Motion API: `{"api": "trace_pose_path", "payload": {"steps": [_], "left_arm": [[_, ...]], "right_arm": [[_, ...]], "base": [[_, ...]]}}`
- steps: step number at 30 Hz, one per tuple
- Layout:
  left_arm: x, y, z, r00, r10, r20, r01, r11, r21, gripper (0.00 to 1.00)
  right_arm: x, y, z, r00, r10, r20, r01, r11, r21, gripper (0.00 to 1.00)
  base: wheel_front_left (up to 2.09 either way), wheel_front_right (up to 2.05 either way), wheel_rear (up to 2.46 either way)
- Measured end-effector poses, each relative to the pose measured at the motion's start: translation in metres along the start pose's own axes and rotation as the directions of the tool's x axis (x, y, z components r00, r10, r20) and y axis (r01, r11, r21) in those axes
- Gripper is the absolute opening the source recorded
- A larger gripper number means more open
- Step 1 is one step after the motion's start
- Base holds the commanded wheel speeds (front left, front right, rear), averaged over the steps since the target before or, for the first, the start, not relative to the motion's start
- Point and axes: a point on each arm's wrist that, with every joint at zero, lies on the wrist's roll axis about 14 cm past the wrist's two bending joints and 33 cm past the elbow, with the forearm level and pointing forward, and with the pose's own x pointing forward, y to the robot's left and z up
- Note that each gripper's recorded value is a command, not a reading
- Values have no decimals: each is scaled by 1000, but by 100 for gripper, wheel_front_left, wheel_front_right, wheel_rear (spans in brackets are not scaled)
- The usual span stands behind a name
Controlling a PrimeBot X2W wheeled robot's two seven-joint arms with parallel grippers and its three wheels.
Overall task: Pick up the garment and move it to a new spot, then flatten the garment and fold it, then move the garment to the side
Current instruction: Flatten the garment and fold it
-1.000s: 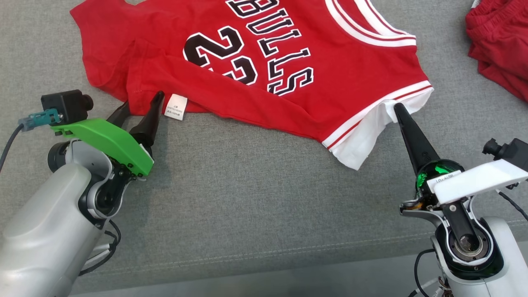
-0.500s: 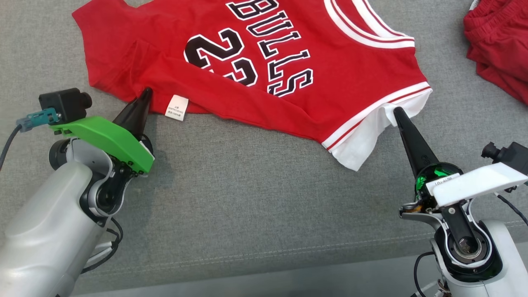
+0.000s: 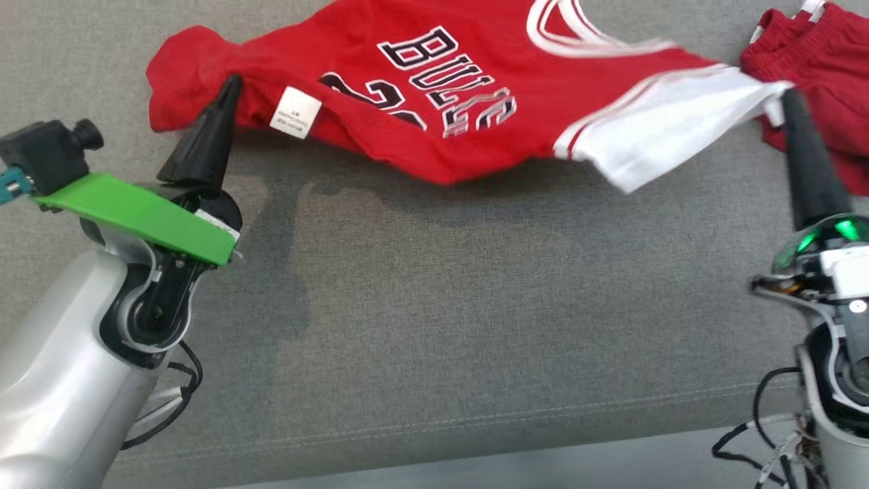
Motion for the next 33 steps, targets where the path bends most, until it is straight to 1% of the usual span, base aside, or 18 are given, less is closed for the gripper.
{"api": "trace_pose_path", "payload": {"steps": [2, 3, 7, 9, 12, 14, 18, 19, 21, 23, 24, 25, 26, 27, 30, 32, 33], "left_arm": [[-3, -18, 20, 997, -47, 65, 49, 998, -25, 0], [-5, -25, 31, 993, -69, 91, 71, 997, -20, 0], [-23, -52, 83, 965, -138, 221, 145, 989, -12, 0], [-37, -63, 111, 943, -163, 291, 173, 985, -11, 0], [-59, -85, 149, 901, -213, 377, 220, 975, 27, 0], [-75, -101, 172, 873, -244, 422, 237, 969, 71, 0], [-104, -136, 205, 818, -302, 489, 284, 952, 114, 0], [-107, -143, 208, 813, -312, 492, 294, 949, 116, 0], [-110, -149, 208, 819, -307, 485, 298, 949, 99, 0], [-106, -147, 201, 852, -286, 438, 271, 958, 96, 0], [-104, -145, 198, 869, -276, 411, 260, 961, 96, 0], [-101, -144, 194, 883, -273, 383, 263, 961, 80, 0], [-97, -142, 187, 900, -270, 344, 266, 962, 58, 0], [-91, -136, 176, 922, -256, 290, 251, 966, 56, 0], [-73, -99, 154, 973, -159, 169, 159, 987, 16, 0], [-61, -72, 148, 989, -83, 121, 83, 997, 7, 0], [-55, -61, 150, 992, -57, 114, 56, 998, 11, 0]], "right_arm": [[1, 27, 24, 994, 87, 64, -85, 996, -42, 0], [-1, 41, 33, 988, 131, 85, -127, 990, -61, 0], [-16, 95, 60, 941, 302, 154, -289, 952, -99, 0], [-28, 119, 70, 908, 376, 182, -363, 926, -100, 0], [-48, 151, 85, 858, 465, 221, -450, 886, -114, 0], [-64, 173, 95, 812, 529, 247, -513, 848, -132, 0], [-100, 212, 108, 722, 636, 274, -625, 768, -137, 0], [-107, 218, 109, 704, 655, 273, -644, 752, -141, 0], [-113, 225, 109, 692, 673, 262, -665, 735, -130, 0], [-108, 223, 101, 709, 669, 221, -667, 739, -96, 0], [-102, 220, 95, 724, 662, 196, -661, 746, -76, 0], [-94, 215, 88, 746, 646, 164, -647, 761, -54, 0], [-85, 207, 81, 769, 625, 134, -627, 778, -37, 0], [-71, 196, 74, 800, 591, 106, -592, 806, -22, 0], [-29, 152, 40, 886, 463, -17, -462, 886, 49, 0], [2, 125, 25, 923, 381, -63, -378, 924, 50, 0], [20, 114, 25, 937, 345, -52, -343, 938, 46, 0]], "base": [[0, 0, 0], [0, 0, 0], [0, 0, 0], [0, 0, 0], [0, 0, 0], [0, 0, 0], [0, 0, 0], [0, 0, 0], [0, 0, 0], [0, 0, 0], [0, 0, 0], [0, 0, 0], [0, 0, 0], [0, 0, 0], [0, 0, 0], [0, 0, 0], [0, 0, 0]]}}
